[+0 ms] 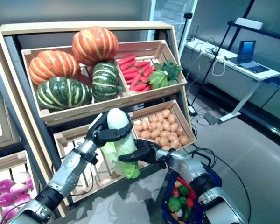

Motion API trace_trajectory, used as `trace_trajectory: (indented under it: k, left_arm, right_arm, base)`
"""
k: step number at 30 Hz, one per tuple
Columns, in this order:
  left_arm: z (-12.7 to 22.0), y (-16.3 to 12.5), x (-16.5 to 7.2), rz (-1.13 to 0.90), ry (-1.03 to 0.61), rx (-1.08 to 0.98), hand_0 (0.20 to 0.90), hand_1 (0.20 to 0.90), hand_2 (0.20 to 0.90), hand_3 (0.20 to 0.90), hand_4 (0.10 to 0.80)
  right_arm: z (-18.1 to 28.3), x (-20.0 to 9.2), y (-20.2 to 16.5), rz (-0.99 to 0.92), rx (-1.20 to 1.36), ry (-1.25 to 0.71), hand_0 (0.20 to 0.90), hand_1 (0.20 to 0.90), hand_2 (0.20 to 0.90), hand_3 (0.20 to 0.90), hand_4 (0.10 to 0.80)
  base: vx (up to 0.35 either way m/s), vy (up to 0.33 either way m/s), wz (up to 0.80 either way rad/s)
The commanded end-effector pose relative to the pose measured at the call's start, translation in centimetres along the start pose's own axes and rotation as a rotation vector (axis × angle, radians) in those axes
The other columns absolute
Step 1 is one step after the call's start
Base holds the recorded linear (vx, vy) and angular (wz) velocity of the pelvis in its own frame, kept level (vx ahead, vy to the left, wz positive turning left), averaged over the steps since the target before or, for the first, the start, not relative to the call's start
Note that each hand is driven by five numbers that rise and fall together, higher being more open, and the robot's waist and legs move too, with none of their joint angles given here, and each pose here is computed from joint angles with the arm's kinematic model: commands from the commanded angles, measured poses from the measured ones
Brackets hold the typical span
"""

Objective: Put vegetables into the basket

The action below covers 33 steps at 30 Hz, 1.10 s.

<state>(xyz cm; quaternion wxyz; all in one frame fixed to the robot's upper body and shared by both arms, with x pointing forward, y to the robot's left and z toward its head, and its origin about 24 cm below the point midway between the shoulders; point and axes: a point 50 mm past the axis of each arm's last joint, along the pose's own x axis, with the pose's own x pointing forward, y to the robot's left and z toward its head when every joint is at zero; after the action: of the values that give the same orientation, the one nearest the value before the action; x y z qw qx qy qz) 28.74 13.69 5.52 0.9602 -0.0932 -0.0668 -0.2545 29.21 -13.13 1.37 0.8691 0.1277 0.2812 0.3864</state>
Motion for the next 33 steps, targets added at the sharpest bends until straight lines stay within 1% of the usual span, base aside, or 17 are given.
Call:
trace_trajectory:
  k: [1,15,16,17,18,19,22,26,32,33]
  left_arm:
    - [4.3,-5.3,4.0,-0.216,-0.281,-0.113,0.3,0.3,0.3,0.3,0.4]
    - [4.4,-5.2,3.8,-0.248,-0.252,-0.129,0.3,0.3,0.3,0.3,0.4]
    - [4.3,-5.1,3.8,-0.252,-0.239,-0.129,0.319,0.319,0.319,0.319,0.413]
    - [4.1,-5.0,3.7,-0.246,-0.224,-0.13,0.578,0.578,0.578,0.578,0.585]
    - [4.0,-4.9,3.7,-0.242,-0.215,-0.129,0.785,0.785,0.785,0.785,0.723]
    - [3.9,-4.7,3.6,-0.242,-0.205,-0.12,0.9,0.9,0.9,0.9,0.8]
    - [3.8,-3.6,3.0,-0.224,-0.175,-0.055,0.9,0.9,0.9,0.9,0.8]
    - [4.3,-0.9,1.9,-0.142,-0.153,0.068,0.9,0.9,0.9,0.9,0.8]
    - [5.8,4.0,-0.1,0.012,-0.113,0.269,0.9,0.9,0.9,0.9,0.8]
    - [5.8,4.1,-0.2,0.015,-0.111,0.274,0.9,0.9,0.9,0.9,0.8]
  right_arm:
    - [6.2,3.1,3.4,0.186,-0.005,-0.231,0.3,0.3,0.3,0.3,0.4]
    - [6.3,1.9,1.4,0.086,-0.013,-0.256,0.3,0.3,0.3,0.3,0.4]
    - [6.2,1.7,1.2,0.078,-0.012,-0.255,0.3,0.3,0.3,0.3,0.4]
    - [6.1,1.5,0.9,0.068,-0.013,-0.253,0.3,0.3,0.3,0.3,0.4]
    - [6.1,1.4,0.8,0.059,-0.014,-0.253,0.3,0.3,0.3,0.3,0.4]
    - [5.9,1.2,0.5,0.044,-0.006,-0.259,0.3,0.3,0.3,0.3,0.4]
    - [5.4,-0.2,-0.9,-0.016,0.002,-0.275,0.3,0.3,0.3,0.3,0.4]
    - [3.6,-2.5,-2.7,-0.105,0.048,-0.297,0.3,0.3,0.3,0.3,0.4]
    - [0.5,-7.2,-6.2,-0.293,0.103,-0.318,0.3,0.3,0.3,0.3,0.4]
    - [0.5,-7.4,-6.3,-0.299,0.105,-0.319,0.3,0.3,0.3,0.3,0.4]
  base:
    - [0.01,0.003,0.06]
    - [0.001,0.0,0.0]
    - [0.0,0.0,0.0]
    - [0.0,0.0,0.0]
    - [0.0,0.0,0.0]
    - [0.0,0.0,0.0]
    - [-0.022,0.004,-0.05]
    - [-0.027,-0.003,-0.14]
    - [-0.034,-0.008,-0.12]
    - [-0.008,-0.008,-0.1]
